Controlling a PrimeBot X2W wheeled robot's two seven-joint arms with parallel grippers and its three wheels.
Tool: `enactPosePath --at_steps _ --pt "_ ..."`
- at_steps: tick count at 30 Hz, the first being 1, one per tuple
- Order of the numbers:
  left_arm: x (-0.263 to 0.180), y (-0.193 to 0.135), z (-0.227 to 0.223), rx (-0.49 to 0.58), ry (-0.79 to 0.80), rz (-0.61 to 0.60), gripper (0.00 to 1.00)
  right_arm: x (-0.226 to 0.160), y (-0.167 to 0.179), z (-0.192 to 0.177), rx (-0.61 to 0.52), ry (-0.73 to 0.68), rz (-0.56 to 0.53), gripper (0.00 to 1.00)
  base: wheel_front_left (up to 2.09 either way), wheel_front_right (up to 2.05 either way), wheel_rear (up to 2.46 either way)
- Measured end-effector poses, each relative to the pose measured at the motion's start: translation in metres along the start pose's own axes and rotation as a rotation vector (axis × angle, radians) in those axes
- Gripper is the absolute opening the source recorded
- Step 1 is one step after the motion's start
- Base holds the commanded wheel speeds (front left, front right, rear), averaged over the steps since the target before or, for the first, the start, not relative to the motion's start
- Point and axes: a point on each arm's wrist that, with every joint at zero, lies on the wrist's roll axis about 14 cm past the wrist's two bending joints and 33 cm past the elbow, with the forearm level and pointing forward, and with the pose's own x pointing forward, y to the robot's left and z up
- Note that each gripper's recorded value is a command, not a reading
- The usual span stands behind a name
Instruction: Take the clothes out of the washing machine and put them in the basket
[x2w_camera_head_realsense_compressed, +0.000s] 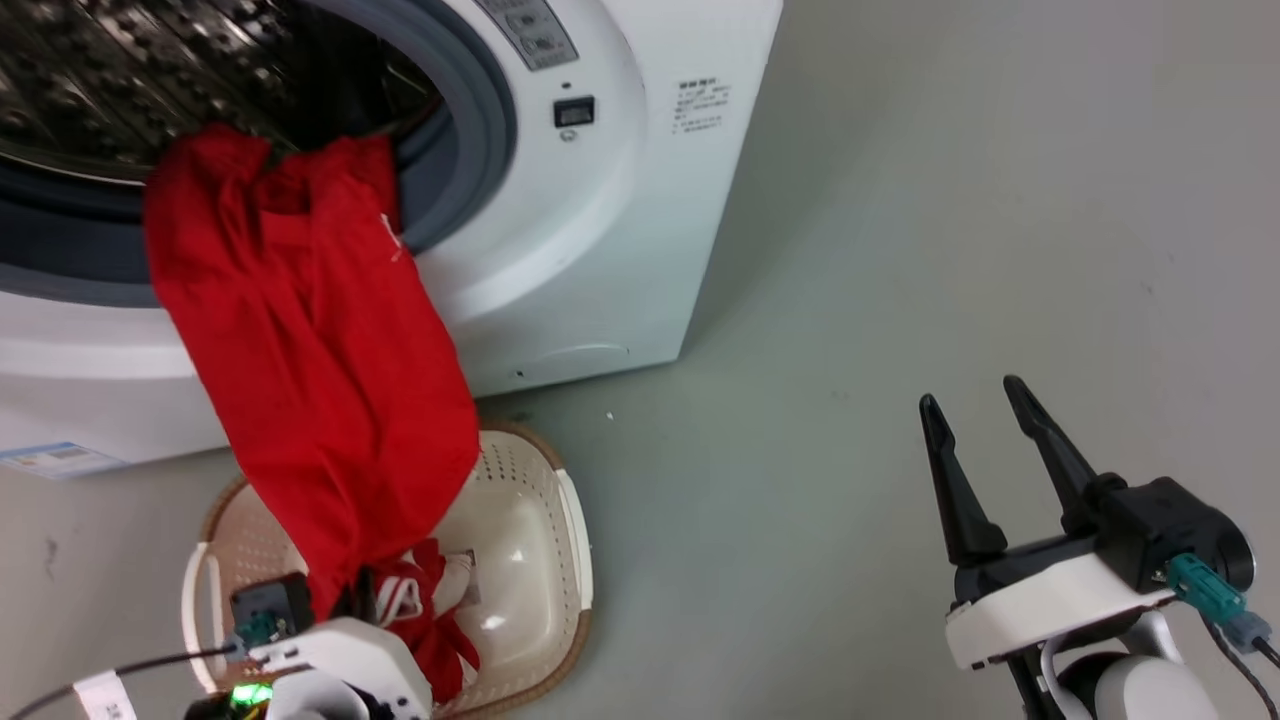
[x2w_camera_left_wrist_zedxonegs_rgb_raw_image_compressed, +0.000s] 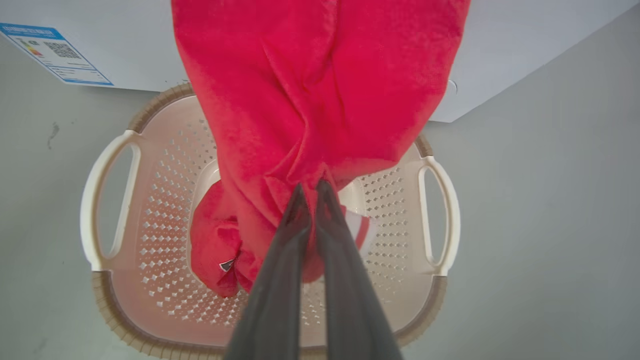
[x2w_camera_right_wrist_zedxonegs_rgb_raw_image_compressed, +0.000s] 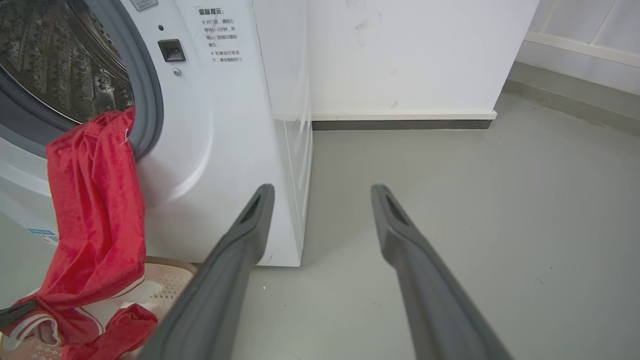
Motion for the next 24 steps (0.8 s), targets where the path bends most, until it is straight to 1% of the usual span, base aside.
enactPosePath --at_steps 2,11,12,15,16,17,18,19,20,24 --pt "0.012 0.003 -0.004 0.018 0.024 0.007 0.00 0.005 -0.003 -0.005 0.000 0.009 -0.008 1.00 0.00 0.00 0.00" --pt "0.064 0.019 -0.018 0.017 0.112 0.046 0.00 0.025 -0.013 -0.037 -0.001 0.078 -0.030 1.00 0.00 0.00 0.00" --pt "0.078 0.026 -0.020 0.009 0.128 0.068 0.00 0.032 -0.015 -0.045 0.002 0.092 -0.032 1.00 0.00 0.00 0.00" --pt "0.089 0.031 -0.024 0.010 0.144 0.076 0.00 0.035 -0.018 -0.056 0.005 0.114 -0.038 1.00 0.00 0.00 0.00" --pt "0.092 0.032 -0.025 0.009 0.149 0.076 0.32 0.035 -0.019 -0.058 0.004 0.119 -0.041 1.00 0.00 0.00 0.00" --pt "0.095 0.032 -0.026 0.007 0.151 0.076 0.44 0.035 -0.020 -0.060 0.003 0.125 -0.044 1.00 0.00 0.00 0.00" --pt "0.097 0.031 -0.027 0.002 0.156 0.075 0.47 0.035 -0.021 -0.062 0.003 0.129 -0.047 1.00 0.00 0.00 0.00" --pt "0.099 0.031 -0.027 -0.001 0.157 0.074 0.69 0.034 -0.022 -0.064 0.002 0.133 -0.049 1.00 0.00 0.00 0.00" --pt "0.100 0.031 -0.026 -0.002 0.156 0.075 1.00 0.034 -0.022 -0.064 0.002 0.133 -0.050 1.00 0.00 0.00 0.00" --pt "0.100 0.032 -0.017 0.004 0.138 0.071 1.00 0.035 -0.022 -0.063 0.002 0.127 -0.050 1.00 0.00 0.00 0.00"
